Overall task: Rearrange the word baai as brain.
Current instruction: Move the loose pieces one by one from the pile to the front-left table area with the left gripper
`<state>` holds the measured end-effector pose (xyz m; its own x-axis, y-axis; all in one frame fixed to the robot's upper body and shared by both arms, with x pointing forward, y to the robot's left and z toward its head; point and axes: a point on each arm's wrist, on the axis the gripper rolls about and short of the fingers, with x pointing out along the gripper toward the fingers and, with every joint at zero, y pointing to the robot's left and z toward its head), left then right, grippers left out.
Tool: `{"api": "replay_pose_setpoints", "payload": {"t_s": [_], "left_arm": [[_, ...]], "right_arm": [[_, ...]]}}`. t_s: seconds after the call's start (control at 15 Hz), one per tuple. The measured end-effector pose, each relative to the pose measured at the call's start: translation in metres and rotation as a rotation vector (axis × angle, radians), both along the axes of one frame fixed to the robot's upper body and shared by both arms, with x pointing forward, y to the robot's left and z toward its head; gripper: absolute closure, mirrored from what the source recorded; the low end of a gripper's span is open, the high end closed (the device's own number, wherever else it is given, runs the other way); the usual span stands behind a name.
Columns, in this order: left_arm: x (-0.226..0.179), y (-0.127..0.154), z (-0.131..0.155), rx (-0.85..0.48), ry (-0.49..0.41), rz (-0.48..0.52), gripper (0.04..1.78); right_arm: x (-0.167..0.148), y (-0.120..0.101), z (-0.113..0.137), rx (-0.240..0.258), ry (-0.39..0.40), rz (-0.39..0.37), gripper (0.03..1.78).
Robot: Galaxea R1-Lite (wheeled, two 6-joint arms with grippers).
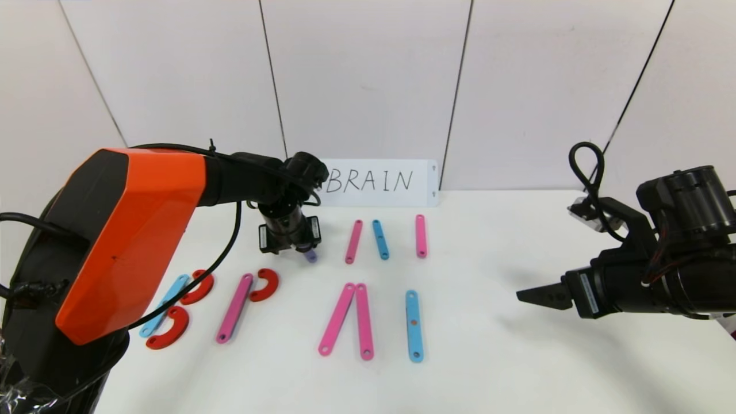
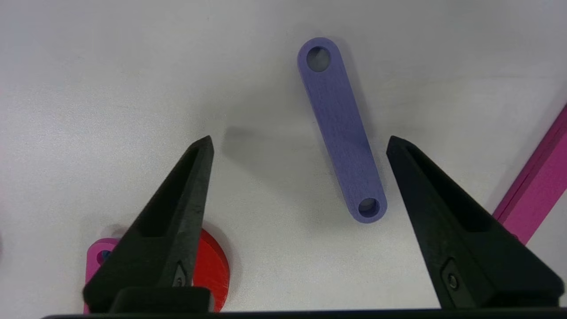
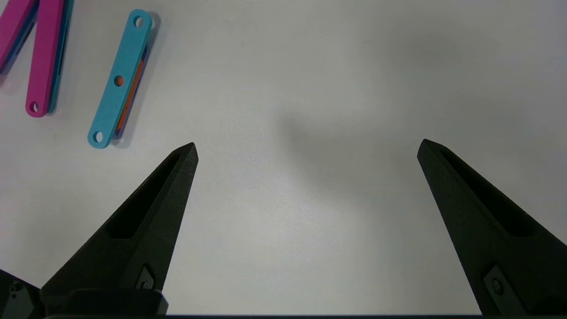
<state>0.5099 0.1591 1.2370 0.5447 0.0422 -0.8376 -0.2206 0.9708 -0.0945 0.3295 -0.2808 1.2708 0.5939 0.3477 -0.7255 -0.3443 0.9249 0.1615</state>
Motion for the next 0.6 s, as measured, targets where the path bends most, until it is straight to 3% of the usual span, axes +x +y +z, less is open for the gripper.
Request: {"api": "replay_pose_setpoints", "payload": {"t_s": [0.33,0.4,0.6], "left_arm": [[-0.0005,-0.0041,-0.0038,0.002,0.008,-0.009,1.42],[-0.0005,-0.0044,-0.0043,0.002,0.009,-0.010,1.52],[-0.0008,-0.0044,-0.0042,0.004,0.010,-0.009,1.55]], "right_arm": [[-0.0009,0.0001,0.0006,0.001,-0.002,0.001,0.07],[-0.0010,0.0001,0.0006,0.001,-0.002,0.001,0.07],[-0.0014,0.0005,0.0009,0.001,-0.003,0.003,0.07]]}}
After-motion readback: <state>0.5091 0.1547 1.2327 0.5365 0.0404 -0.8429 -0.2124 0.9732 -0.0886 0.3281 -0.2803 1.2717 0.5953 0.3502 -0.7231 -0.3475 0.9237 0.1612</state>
